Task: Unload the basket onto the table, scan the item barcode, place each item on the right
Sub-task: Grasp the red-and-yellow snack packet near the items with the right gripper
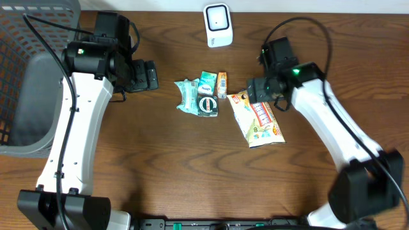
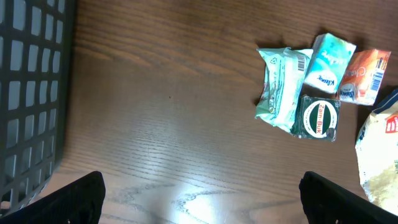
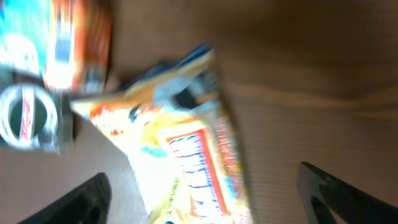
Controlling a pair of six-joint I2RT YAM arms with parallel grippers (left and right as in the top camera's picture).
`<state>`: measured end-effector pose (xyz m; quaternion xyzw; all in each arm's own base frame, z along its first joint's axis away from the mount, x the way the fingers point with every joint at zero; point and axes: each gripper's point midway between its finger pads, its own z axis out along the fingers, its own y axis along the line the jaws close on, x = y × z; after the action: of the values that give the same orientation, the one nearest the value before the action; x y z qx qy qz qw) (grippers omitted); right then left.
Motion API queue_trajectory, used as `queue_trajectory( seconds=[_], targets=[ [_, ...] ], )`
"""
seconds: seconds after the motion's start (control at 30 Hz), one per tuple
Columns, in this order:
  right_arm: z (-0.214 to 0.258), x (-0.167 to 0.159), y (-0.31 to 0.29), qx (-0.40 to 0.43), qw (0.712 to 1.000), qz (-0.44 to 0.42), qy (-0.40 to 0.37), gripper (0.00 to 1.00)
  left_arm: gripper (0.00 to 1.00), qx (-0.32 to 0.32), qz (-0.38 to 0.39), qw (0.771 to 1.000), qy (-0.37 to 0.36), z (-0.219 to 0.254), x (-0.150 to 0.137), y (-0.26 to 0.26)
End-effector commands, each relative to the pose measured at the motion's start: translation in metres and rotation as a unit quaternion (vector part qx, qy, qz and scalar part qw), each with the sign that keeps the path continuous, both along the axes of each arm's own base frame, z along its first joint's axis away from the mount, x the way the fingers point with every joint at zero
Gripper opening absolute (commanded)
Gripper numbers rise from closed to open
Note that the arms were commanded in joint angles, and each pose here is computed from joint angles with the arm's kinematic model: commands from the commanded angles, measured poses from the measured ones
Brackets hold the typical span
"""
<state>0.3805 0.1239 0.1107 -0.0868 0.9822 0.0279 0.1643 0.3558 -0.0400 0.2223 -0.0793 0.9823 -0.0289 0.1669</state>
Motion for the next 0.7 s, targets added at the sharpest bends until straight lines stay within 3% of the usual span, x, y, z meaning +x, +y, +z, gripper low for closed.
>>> queue_trajectory(
  seconds=[0.0, 0.1, 0.17, 0.23, 0.27, 0.33, 0.53, 0.6, 0.67],
  targets=[
    [-0.050, -0.019, 0.018, 0.019, 0.992, 0.091, 0.081, 0.96, 0.98, 0.004, -0.001, 1.000, 0.006, -0.003, 0.000, 0.001],
    [-0.088, -0.025, 0.009, -0.013, 0.988, 0.085, 0.130, 0.92, 0.98, 0.004, -0.001, 1.000, 0.006, -0.003, 0.000, 0.001],
    [-0.104, -0.032, 0.008, -0.019, 0.984, 0.085, 0.155, 0.67, 0.98, 0.004, -0.001, 1.000, 0.006, -0.003, 0.000, 0.001],
    [-0.111, -0.037, 0.007, -0.023, 0.981, 0.086, 0.171, 0.30, 0.98, 0.004, -0.001, 1.000, 0.006, -0.003, 0.000, 0.001],
    [-0.111, -0.038, 0.007, -0.023, 0.981, 0.083, 0.173, 0.24, 0.98, 0.004, -0.001, 1.000, 0.006, -0.003, 0.000, 0.001],
    [-0.106, -0.037, 0.008, -0.021, 0.983, 0.073, 0.169, 0.02, 0.98, 0.004, -0.001, 1.000, 0.006, -0.003, 0.000, 0.001],
    [-0.051, 0.004, -0.005, -0.048, 0.996, -0.024, 0.073, 0.01, 0.98, 0.004, -0.001, 1.000, 0.006, -0.003, 0.000, 0.001],
    [0.012, 0.036, -0.029, -0.095, 0.993, -0.071, -0.032, 0.01, 0.98, 0.004, -0.001, 1.000, 0.006, -0.003, 0.000, 0.001],
    [0.038, 0.048, -0.034, -0.095, 0.989, -0.085, -0.076, 0.01, 0.98, 0.004, -0.001, 1.000, 0.006, -0.003, 0.000, 0.001]
  ],
)
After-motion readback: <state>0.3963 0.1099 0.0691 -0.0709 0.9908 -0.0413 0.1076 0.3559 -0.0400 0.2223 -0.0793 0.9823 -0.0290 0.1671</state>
